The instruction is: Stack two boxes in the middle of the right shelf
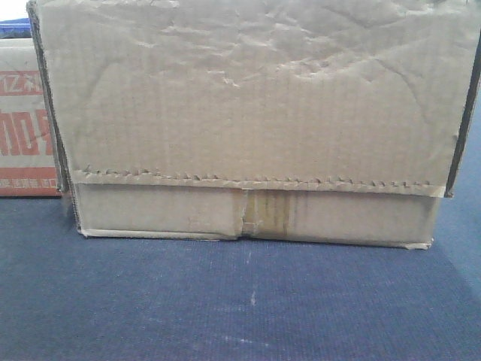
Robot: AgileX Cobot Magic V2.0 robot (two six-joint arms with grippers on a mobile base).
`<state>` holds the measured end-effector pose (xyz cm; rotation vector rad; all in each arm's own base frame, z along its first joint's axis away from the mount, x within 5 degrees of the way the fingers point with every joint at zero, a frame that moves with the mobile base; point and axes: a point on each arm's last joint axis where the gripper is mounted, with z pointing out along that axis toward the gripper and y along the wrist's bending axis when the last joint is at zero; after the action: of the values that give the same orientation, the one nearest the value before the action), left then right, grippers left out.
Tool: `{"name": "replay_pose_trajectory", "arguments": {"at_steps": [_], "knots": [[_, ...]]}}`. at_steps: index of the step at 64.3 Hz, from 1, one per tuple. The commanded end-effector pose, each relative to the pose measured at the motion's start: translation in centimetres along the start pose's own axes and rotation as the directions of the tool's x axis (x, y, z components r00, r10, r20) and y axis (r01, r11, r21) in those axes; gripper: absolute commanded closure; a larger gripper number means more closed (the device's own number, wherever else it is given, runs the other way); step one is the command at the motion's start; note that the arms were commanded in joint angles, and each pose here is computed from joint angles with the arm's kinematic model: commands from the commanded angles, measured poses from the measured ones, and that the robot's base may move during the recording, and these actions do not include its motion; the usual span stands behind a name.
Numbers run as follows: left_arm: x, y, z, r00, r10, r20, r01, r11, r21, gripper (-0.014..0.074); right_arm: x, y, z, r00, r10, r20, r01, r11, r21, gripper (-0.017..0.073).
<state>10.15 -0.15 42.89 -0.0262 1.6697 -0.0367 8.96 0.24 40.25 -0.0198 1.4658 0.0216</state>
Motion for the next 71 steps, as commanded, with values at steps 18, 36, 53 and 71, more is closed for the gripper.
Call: {"name": "replay_pose_trajectory", "arguments": {"at_steps": [18, 36, 53, 71], "knots": [[-2.8, -1.1, 10.8, 0.9, 0.081, -0.429, -0.091, 0.996, -0.003, 0.0042, 0.3, -0.2, 2.8, 1.0, -0.02, -0.007, 0.02, 1.0, 0.012, -0.001], [-3.5, 3.2, 18.5, 0.802, 0.058, -0.595, -0.05, 0.998, 0.029, 0.0043, 0.5, 0.2, 2.8, 1.0, -0.017, -0.024, 0.017, 1.0, -0.019, -0.001], [1.5, 7.2, 24.0, 0.687, 0.07, -0.723, -0.071, 0.997, 0.029, 0.0043, 0.5, 0.2, 2.8, 1.0, -0.017, -0.026, 0.016, 1.0, -0.024, -0.001], [6.2, 8.5, 28.6, 0.631, 0.07, -0.772, -0.067, 0.997, 0.036, 0.0043, 0.5, 0.2, 2.8, 1.0, -0.017, -0.026, 0.016, 1.0, -0.024, -0.001]]}}
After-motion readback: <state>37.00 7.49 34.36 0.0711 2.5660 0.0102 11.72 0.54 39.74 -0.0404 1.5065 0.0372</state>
